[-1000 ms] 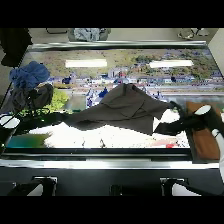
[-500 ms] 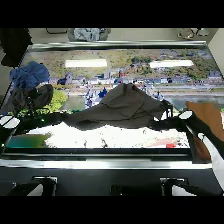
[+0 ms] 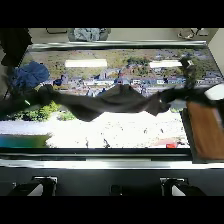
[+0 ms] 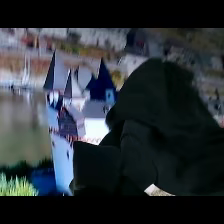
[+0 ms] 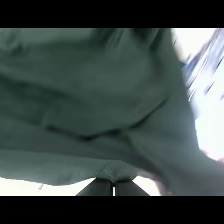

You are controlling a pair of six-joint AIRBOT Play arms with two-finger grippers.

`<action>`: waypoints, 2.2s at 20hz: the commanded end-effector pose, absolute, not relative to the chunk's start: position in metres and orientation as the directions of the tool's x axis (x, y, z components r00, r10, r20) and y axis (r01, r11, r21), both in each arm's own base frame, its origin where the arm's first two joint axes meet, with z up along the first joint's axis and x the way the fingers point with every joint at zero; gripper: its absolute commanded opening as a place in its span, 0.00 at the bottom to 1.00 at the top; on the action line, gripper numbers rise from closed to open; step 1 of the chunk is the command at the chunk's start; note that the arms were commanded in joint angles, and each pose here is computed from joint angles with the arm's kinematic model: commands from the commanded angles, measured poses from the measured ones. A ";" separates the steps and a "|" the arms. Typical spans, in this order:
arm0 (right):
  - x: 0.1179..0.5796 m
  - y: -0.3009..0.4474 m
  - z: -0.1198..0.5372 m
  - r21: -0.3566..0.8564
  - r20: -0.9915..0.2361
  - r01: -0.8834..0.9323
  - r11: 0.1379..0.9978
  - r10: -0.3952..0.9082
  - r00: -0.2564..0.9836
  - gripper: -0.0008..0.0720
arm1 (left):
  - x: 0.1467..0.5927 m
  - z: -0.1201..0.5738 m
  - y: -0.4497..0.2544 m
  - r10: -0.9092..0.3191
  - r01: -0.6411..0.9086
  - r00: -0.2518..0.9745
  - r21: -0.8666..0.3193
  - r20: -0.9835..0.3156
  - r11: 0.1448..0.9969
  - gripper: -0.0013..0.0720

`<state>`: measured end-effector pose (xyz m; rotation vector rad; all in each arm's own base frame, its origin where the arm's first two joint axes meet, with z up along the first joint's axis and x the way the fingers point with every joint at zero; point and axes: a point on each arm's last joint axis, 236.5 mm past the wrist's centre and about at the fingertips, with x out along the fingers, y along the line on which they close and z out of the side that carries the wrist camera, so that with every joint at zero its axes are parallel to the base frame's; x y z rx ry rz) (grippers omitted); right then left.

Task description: Fold the shirts.

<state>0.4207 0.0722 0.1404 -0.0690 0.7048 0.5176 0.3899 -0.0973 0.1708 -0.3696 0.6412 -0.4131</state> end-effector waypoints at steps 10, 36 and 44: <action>0.185 0.068 0.612 -0.482 0.388 -0.060 0.874 0.275 0.880 0.09 | 0.145 0.673 -0.103 -0.431 0.520 0.682 0.024 0.591 0.854 0.06; 0.560 0.060 0.013 0.306 -0.822 -0.295 0.905 0.407 0.397 0.09 | 0.554 0.057 -0.108 -0.463 0.139 0.562 -0.474 -0.685 0.870 0.08; 0.433 -0.048 0.035 0.258 -0.958 -0.335 0.906 0.286 0.035 0.86 | 0.424 0.045 -0.005 -0.446 -0.071 0.145 -0.459 -0.883 0.886 0.92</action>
